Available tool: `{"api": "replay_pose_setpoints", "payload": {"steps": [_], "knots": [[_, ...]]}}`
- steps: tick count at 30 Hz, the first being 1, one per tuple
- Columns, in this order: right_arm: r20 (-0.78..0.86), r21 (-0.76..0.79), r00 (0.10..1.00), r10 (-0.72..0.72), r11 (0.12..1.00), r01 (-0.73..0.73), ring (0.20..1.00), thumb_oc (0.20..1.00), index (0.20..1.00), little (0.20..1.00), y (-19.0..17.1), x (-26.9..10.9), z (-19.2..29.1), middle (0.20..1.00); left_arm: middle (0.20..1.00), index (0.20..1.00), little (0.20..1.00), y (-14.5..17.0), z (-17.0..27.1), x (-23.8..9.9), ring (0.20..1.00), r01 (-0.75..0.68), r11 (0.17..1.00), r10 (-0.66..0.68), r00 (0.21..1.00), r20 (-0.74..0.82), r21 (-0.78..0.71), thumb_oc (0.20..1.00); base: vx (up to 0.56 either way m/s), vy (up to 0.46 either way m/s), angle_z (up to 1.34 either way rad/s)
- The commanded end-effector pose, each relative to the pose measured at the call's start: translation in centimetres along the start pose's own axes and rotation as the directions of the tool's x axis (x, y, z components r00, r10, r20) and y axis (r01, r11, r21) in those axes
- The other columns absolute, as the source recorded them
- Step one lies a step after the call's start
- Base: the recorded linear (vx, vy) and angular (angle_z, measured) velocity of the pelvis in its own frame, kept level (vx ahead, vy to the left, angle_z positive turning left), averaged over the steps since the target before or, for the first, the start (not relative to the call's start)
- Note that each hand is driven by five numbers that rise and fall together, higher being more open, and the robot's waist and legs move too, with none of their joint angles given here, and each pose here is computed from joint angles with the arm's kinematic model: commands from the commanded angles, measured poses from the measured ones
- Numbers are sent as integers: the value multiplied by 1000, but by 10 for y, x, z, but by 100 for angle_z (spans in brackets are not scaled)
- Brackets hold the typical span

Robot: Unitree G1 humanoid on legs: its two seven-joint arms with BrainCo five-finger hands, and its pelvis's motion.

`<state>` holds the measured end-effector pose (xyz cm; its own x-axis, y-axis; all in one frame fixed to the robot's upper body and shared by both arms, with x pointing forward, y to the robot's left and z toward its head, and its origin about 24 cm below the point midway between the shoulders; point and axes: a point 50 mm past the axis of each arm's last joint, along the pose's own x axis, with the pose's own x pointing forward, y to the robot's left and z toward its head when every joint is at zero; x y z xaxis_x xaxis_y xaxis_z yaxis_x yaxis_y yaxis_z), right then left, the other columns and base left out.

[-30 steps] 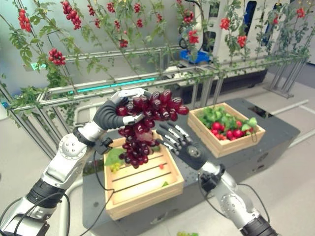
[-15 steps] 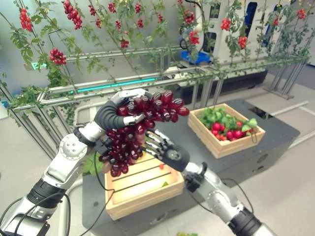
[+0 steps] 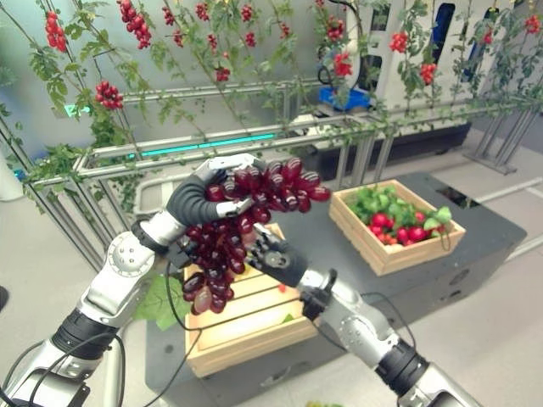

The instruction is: Pick up the fruits from the basket on one side to the basket on the other side

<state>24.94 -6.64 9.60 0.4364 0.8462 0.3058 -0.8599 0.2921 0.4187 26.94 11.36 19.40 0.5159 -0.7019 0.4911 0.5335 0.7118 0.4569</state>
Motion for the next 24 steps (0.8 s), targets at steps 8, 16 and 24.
{"api": "replay_pose_setpoints", "payload": {"steps": [8, 16, 24], "knots": [[45, -97, 957, 286, 955, -281, 1000, 1000, 1000, 1000, 38, 56, 19, 1000, 200, 200, 200, 8, 13, 23, 200, -35, 999, 34, 993, 109, 1, 200, 0, 0, 0], [25, -116, 941, 336, 936, -331, 1000, 1000, 1000, 1000, 46, 62, 21, 1000, 200, 200, 200, 5, 11, 26, 200, -38, 999, 40, 993, 110, -16, 200, 0, 0, 0], [34, -143, 940, 340, 932, -332, 1000, 1000, 1000, 1000, 49, 72, 23, 1000, 200, 200, 200, 2, 8, 29, 200, -45, 998, 48, 994, 102, -35, 200, 0, 0, 0]]}}
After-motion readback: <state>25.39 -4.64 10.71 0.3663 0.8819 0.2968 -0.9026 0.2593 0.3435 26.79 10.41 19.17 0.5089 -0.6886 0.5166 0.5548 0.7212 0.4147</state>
